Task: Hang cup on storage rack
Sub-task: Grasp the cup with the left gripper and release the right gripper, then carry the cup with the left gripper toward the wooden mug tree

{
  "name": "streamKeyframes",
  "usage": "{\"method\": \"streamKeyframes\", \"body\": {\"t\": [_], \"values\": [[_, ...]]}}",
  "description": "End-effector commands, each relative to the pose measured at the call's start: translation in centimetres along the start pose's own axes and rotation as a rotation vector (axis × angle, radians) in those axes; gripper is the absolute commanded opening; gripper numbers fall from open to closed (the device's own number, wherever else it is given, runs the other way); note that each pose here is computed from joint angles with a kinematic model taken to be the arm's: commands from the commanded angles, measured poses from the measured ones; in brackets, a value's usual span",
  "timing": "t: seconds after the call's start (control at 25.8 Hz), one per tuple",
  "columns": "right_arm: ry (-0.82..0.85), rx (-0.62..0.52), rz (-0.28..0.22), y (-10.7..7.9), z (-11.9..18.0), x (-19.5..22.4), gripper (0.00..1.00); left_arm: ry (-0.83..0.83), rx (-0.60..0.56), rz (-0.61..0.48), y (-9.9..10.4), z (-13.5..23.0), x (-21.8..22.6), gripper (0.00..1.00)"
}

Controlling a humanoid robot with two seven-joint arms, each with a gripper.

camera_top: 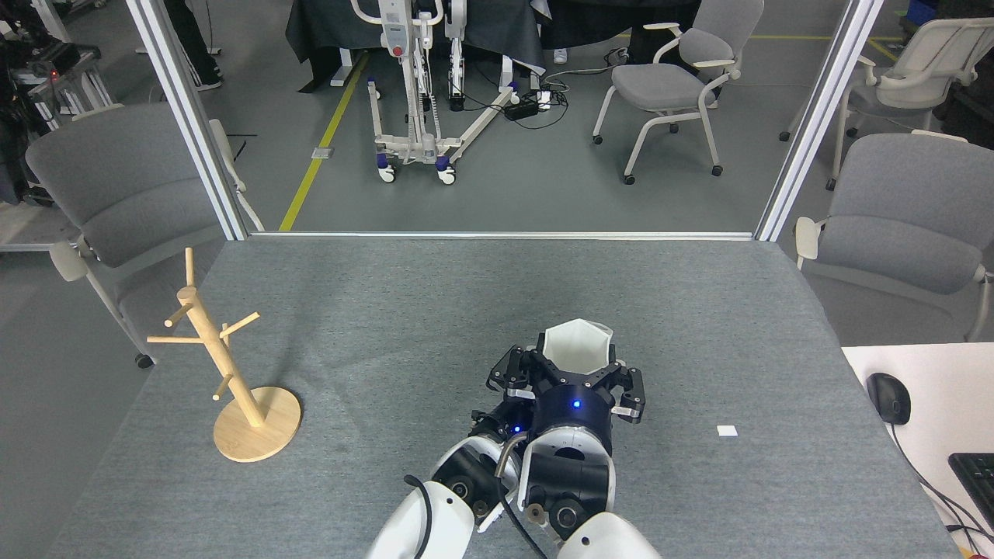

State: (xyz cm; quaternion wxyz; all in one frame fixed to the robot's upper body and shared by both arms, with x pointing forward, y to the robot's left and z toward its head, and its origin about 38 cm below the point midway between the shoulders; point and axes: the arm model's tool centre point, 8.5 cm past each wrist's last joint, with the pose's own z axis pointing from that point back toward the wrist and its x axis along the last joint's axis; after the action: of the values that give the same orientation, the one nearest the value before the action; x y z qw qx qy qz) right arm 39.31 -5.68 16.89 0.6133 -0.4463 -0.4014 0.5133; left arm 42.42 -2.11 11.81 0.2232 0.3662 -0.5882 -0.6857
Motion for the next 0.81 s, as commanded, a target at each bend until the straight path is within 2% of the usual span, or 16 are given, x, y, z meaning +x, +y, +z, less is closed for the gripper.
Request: {"method": "streamKeyframes", "body": {"t": [0.0, 0.04, 0.08, 0.12, 0.15, 0.23, 0.31, 0.46, 0.58, 0.77], "values": [[-0.030, 0.018, 0.023, 0.4, 0.3, 0.7, 0.18, -0.083, 0.014, -0.007, 0.2, 0.0, 0.7, 0.00], [-0.030, 0.018, 0.023, 0.4, 0.3, 0.7, 0.26, -0.080, 0.014, -0.006, 0.2, 0.0, 0.6, 0.00], [-0.031, 0.018, 0.024, 0.4, 0.3, 0.7, 0.41, -0.080, 0.013, -0.006, 0.1, 0.0, 0.6, 0.00], [-0.032, 0.015, 0.025, 0.3, 0.3, 0.7, 0.63, -0.078, 0.013, -0.005, 0.1, 0.0, 0.6, 0.00], [-0.030, 0.010, 0.026, 0.3, 0.2, 0.6, 0.78, -0.078, 0.010, -0.006, 0.0, 0.1, 0.5, 0.00], [-0.029, -0.005, 0.027, 0.1, 0.2, 0.6, 0.98, -0.076, 0.007, -0.007, -0.2, 0.1, 0.5, 0.00], [-0.033, -0.059, 0.031, -0.4, 0.1, 0.5, 0.99, -0.074, 0.001, -0.006, -0.4, 0.2, 0.5, 0.00], [-0.081, -0.177, 0.077, -1.1, 0.0, 0.8, 0.99, -0.071, -0.007, -0.009, -0.7, 0.3, 0.3, 0.00], [-0.095, -0.280, 0.078, -1.8, 0.2, 1.0, 0.99, -0.059, -0.009, -0.004, -0.8, 0.4, -0.1, 0.00], [-0.104, -0.385, 0.077, -2.2, 0.5, 1.0, 0.99, -0.044, -0.019, 0.006, -1.3, 0.7, -0.5, 0.00]]}}
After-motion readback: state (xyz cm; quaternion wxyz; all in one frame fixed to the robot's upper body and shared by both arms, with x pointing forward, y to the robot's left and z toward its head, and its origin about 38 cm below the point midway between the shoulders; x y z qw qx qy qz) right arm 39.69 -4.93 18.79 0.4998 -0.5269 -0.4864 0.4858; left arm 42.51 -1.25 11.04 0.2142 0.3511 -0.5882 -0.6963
